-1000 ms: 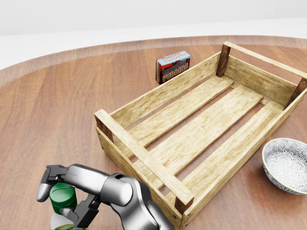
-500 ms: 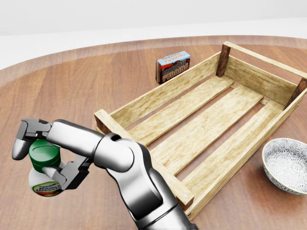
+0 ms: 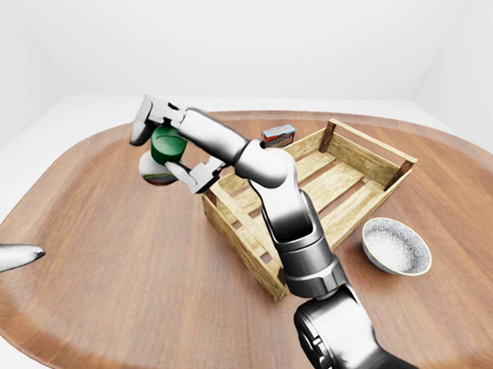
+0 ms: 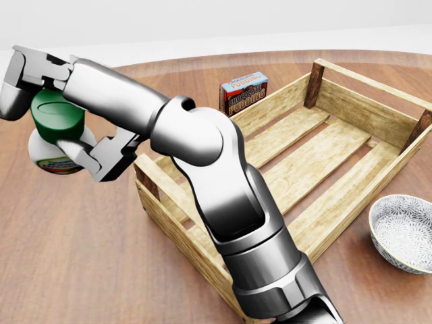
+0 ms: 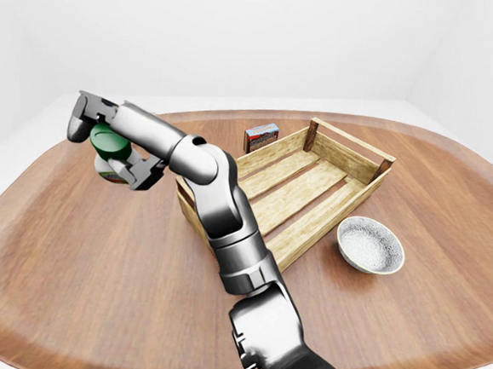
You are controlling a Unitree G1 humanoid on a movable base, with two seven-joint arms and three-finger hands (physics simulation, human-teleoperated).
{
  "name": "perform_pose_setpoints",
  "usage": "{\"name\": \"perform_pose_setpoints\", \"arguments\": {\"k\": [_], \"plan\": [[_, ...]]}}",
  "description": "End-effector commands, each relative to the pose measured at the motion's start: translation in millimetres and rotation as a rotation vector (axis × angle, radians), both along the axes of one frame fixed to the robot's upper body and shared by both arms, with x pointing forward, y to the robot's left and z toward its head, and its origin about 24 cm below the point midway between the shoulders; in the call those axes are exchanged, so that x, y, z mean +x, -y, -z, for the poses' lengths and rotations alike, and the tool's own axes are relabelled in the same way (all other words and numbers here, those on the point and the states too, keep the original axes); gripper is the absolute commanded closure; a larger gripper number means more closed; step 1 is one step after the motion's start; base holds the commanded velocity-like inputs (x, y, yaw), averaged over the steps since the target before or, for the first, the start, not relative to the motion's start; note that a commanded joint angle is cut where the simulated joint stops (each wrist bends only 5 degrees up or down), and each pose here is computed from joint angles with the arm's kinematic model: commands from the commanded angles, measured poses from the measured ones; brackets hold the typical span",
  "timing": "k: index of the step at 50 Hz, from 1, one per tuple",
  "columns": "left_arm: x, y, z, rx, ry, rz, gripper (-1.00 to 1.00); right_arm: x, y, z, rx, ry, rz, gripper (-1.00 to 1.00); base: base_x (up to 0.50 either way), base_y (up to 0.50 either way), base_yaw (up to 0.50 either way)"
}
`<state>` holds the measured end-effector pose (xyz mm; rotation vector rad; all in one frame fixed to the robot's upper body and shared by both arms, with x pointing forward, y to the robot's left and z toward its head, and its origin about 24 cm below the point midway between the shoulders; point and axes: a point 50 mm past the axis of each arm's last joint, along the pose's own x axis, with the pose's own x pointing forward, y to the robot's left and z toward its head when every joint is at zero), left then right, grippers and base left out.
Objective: Pick up the salad dressing and put it in the tray.
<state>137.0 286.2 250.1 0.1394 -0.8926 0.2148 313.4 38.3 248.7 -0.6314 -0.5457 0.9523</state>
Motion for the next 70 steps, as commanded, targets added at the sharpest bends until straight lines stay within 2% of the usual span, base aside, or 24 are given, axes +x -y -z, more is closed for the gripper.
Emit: {"name": "perform_pose_setpoints", "arguments": {"k": [1, 14, 22, 29, 37, 43, 51, 54, 57, 70], "plan": [[-0.2, -0.2, 0.2, 0.003, -0.002, -0.001, -1.00, 2.0, 25.8, -42.3, 0.077, 0.122, 0.021, 1.00, 0.00, 0.00, 0.00], [-0.8, 0.8, -1.6, 0.005, 0.008, 0.001, -1.00, 10.9, 95.6, -39.2, 0.045, 0.187, 0.212, 1.00, 0.00, 0.00, 0.00], [-1.9, 0.7, -3.0, 0.006, 0.017, 0.000, -1.00, 15.7, 130.9, -32.5, 0.097, 0.170, 0.312, 1.00, 0.00, 0.00, 0.00], [0.6, 1.3, -0.4, 0.003, 0.001, 0.002, -1.00, 7.4, 150.7, -29.5, 0.097, 0.200, 0.355, 1.00, 0.00, 0.00, 0.00], [0.0, 1.7, -1.1, 0.005, 0.005, 0.003, -1.00, 3.9, 172.5, -8.9, 0.096, 0.154, 0.417, 1.00, 0.00, 0.00, 0.00], [-0.5, 0.4, -1.2, 0.004, 0.006, 0.000, -1.00, 17.2, 194.5, 5.2, 0.062, 0.068, 0.485, 1.00, 0.00, 0.00, 0.00], [1.5, 1.0, 0.5, 0.004, -0.004, 0.002, -1.00, 49.0, 232.9, 52.2, 0.037, -0.199, 0.625, 1.00, 0.00, 0.00, 0.00], [1.7, 1.5, 0.4, 0.006, -0.004, 0.004, -1.00, 60.8, 245.0, 58.3, 0.027, -0.273, 0.669, 1.00, 0.00, 0.00, 0.00], [1.1, 1.5, 0.0, 0.007, -0.002, 0.003, -1.00, 68.6, 252.4, 59.8, 0.024, -0.316, 0.702, 1.00, 0.00, 0.00, 0.00], [1.2, 0.9, 0.8, 0.004, -0.005, 0.002, -1.00, 82.5, 267.3, 109.3, -0.009, -0.580, 0.824, 1.00, 0.00, 0.00, 0.00]]}}
